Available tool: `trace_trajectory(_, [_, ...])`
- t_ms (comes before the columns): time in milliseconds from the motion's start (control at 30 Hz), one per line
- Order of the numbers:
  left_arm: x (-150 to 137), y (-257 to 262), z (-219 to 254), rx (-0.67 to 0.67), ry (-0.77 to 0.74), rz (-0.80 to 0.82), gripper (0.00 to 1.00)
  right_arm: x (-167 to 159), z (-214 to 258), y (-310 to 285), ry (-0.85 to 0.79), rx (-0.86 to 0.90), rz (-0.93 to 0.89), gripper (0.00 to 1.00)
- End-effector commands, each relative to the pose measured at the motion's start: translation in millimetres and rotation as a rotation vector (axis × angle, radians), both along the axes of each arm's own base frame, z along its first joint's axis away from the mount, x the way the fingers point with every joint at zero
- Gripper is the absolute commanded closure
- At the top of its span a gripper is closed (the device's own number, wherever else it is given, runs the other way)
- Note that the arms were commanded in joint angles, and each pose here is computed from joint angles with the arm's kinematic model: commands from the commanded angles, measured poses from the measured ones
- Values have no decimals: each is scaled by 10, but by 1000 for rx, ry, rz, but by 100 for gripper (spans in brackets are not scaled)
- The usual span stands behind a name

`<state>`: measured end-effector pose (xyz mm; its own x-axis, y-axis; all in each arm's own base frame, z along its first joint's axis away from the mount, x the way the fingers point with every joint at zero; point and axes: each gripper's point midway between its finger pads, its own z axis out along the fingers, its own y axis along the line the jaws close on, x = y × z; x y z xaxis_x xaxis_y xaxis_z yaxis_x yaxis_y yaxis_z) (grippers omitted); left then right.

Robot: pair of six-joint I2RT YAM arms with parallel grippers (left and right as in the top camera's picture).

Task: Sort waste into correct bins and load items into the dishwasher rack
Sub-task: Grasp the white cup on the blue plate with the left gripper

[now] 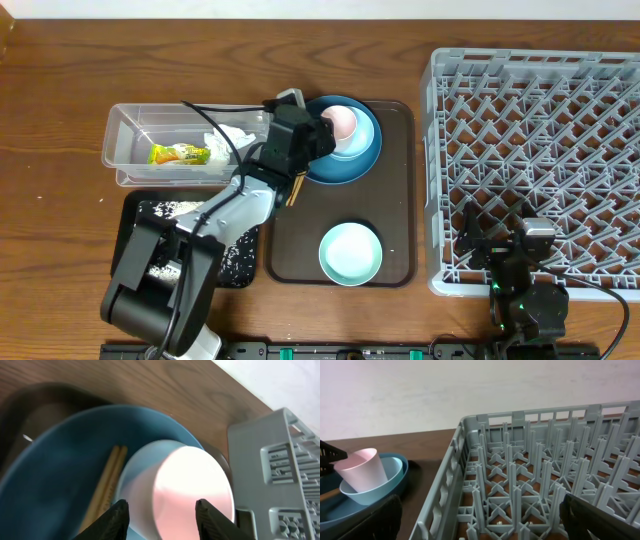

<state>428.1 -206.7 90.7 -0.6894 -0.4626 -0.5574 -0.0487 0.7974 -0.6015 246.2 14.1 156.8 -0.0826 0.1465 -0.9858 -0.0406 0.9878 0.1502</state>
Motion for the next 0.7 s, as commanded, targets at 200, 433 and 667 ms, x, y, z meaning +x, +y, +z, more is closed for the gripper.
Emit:
trace_trajectory(200, [18, -21, -38, 44, 8, 8, 68, -2, -11, 19, 3, 3, 7, 1])
trace_trajectory(433, [6, 1, -64, 54, 19, 15, 80, -2, -11, 19, 3, 3, 7, 1])
trace_trajectory(667, [23, -8, 25, 42, -4, 15, 94, -2, -11, 19, 3, 3, 7, 1])
